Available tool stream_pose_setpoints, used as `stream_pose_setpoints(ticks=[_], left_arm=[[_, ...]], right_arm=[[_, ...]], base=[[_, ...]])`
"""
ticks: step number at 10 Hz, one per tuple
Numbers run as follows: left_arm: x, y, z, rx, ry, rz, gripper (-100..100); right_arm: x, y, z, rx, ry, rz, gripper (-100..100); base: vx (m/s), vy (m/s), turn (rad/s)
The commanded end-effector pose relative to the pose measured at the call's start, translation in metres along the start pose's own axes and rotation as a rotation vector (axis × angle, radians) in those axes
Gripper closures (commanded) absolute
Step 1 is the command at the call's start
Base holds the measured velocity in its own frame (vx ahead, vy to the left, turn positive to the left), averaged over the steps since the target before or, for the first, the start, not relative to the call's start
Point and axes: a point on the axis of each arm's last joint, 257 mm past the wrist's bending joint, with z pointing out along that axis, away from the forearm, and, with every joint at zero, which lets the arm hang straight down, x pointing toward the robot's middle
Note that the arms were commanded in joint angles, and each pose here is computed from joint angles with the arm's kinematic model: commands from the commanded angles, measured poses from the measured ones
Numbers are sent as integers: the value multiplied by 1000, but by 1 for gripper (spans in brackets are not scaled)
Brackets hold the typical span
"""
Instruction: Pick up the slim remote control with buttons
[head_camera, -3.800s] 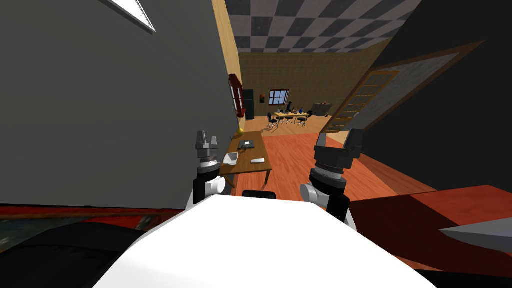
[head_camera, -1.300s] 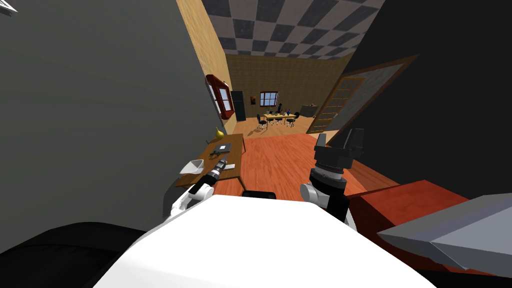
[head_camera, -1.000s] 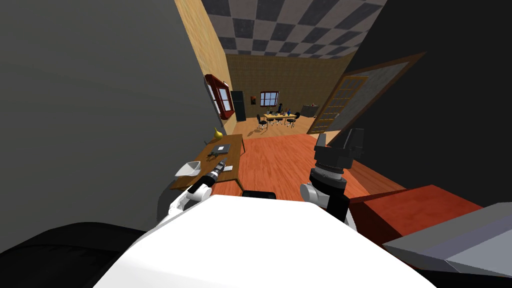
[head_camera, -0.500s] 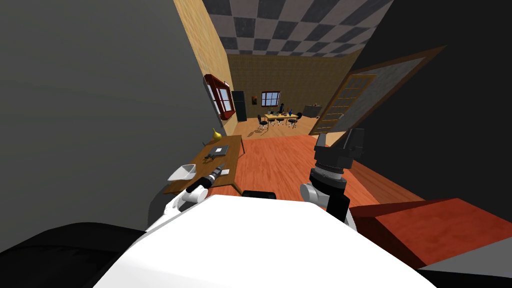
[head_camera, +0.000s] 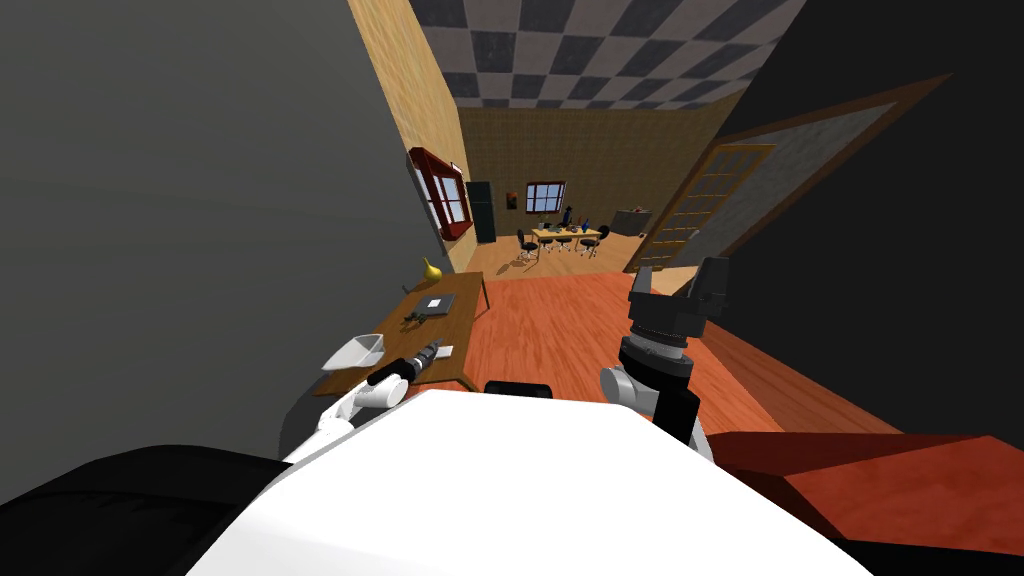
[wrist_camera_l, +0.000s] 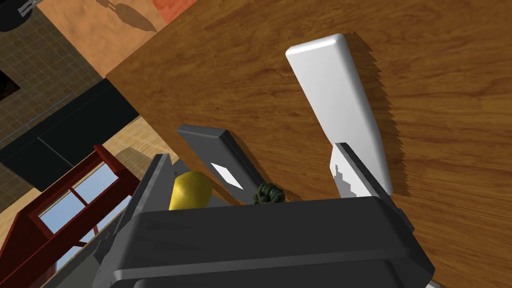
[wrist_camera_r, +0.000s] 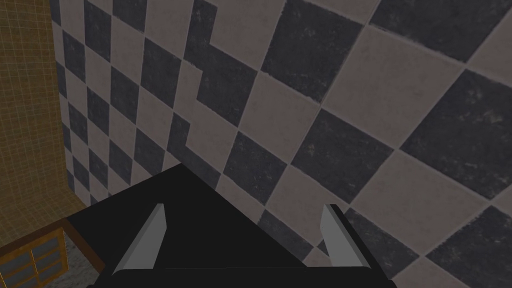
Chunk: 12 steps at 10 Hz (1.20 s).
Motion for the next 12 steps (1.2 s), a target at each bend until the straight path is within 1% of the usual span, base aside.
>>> stream_pose_setpoints(ticks=[1,2,3,4,5,6,7,8,9,10,11,12], left_arm=[[-3,38,-3,-99,20,-22,-100],[-3,46,-3,-120,22,-24,-100],[-8,72,-7,-190,30,-48,-100],[-6,77,-8,-208,38,-48,-100],[-9,103,-14,-280,48,-75,-100],[-8,105,-15,-290,53,-75,-100],[-10,126,-21,-354,65,-99,-100],[-9,130,-22,-366,68,-104,-100],[-12,148,-29,-417,74,-133,-100],[-9,152,-31,-435,83,-134,-100],[-12,167,-37,-480,89,-162,-100],[-10,170,-39,-495,97,-163,-100]], right_arm=[[0,0,0,0,0,0,0],[0,0,0,0,0,0,0],[0,0,0,0,0,0,0],[0,0,0,0,0,0,0],[0,0,0,0,0,0,0],[0,0,0,0,0,0,0],[0,0,0,0,0,0,0],[0,0,0,0,0,0,0],[0,0,0,0,0,0,0],[0,0,0,0,0,0,0],[0,0,0,0,0,0,0],[0,0,0,0,0,0,0]], base=[[128,-24,78],[111,-19,40],[130,-40,69],[107,-35,51],[119,-23,82],[103,-8,39],[139,5,69],[124,0,40],[126,4,47],[117,-13,43],[165,-12,73],[127,-7,39]])
